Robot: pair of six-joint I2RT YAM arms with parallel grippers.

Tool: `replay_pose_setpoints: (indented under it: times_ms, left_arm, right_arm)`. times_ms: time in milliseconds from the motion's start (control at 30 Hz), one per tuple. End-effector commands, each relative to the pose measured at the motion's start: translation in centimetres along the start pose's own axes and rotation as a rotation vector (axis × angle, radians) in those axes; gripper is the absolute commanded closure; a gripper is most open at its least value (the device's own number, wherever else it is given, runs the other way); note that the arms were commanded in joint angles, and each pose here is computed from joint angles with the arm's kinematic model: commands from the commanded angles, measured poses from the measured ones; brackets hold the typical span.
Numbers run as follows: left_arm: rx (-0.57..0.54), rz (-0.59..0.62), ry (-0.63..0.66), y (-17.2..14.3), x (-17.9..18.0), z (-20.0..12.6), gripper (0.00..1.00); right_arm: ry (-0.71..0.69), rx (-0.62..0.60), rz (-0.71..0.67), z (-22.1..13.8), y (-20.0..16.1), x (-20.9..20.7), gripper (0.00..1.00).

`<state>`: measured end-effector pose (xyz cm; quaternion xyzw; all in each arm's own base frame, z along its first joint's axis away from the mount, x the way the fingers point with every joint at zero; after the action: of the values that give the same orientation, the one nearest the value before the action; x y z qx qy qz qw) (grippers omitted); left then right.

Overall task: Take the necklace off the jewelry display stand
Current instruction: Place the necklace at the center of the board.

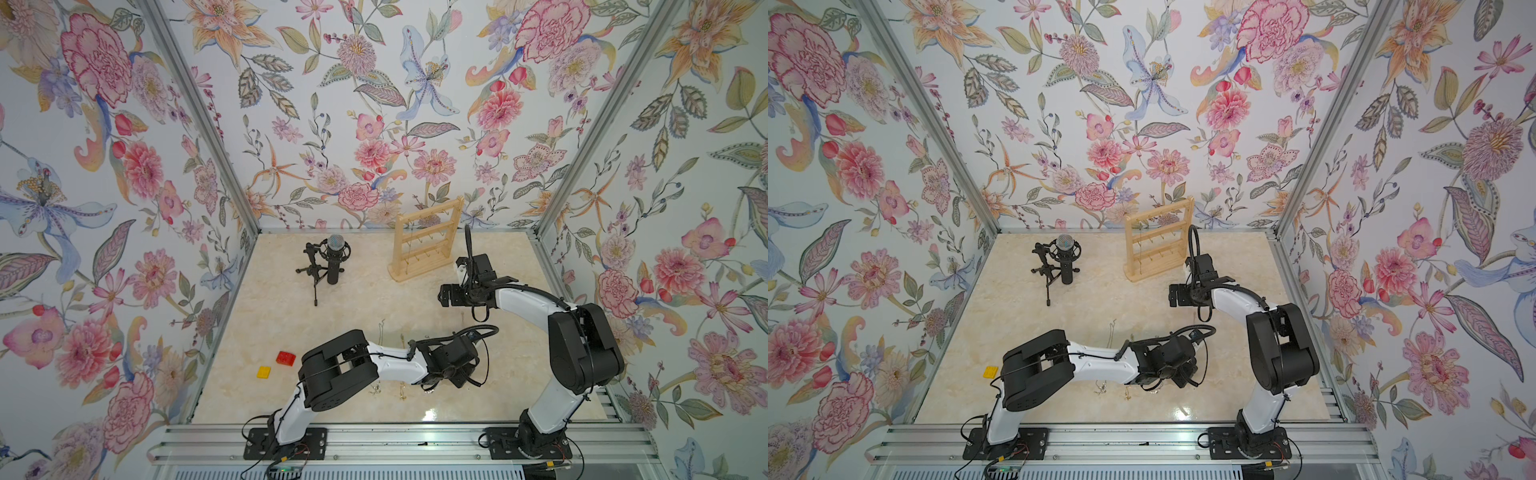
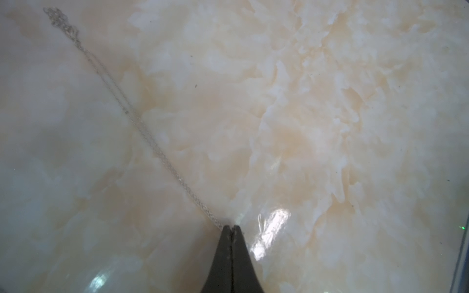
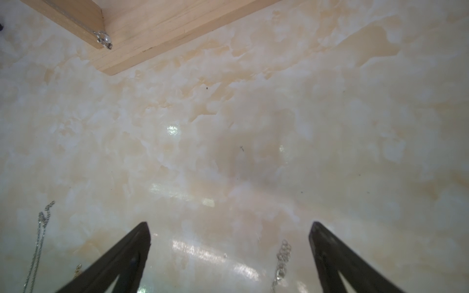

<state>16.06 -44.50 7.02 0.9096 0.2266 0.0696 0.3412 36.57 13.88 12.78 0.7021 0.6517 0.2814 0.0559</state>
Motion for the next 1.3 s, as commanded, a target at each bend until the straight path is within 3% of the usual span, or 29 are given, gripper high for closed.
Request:
replay_pose_setpoints:
  times_ms: [0,600,1267]
  left_arm:
    - [0.425,0.030,-0.032,-10.8,-0.9,1.5,1.00]
    - [0.457,0.029,-0.050,-12.3,-1.4,-0.4,1.00]
    - [0.418,0.064,-0.068,-11.7,-2.4,-2.8,1.00]
  right_arm:
    - [0.008,-0.016,0.016,-0.8,0.2,-0.1,0.00]
    - [0.014,-0.063,0.057,-2.3,1.1,-0.8,0.00]
    - [0.109,-0.228,0.155,-8.5,1.3,-1.6,0.00]
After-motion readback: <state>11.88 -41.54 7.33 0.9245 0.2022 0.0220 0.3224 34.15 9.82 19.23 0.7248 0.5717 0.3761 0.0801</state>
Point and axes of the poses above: each gripper's point midway between its finger pads, its own z axis out along the fingers, its own x axis along the line the jaws close on, y = z × x, the point moved 7 cm from there along -z, back along the fingers, and after that the axes turned 13 degrees about z, right-handed, at the moved point
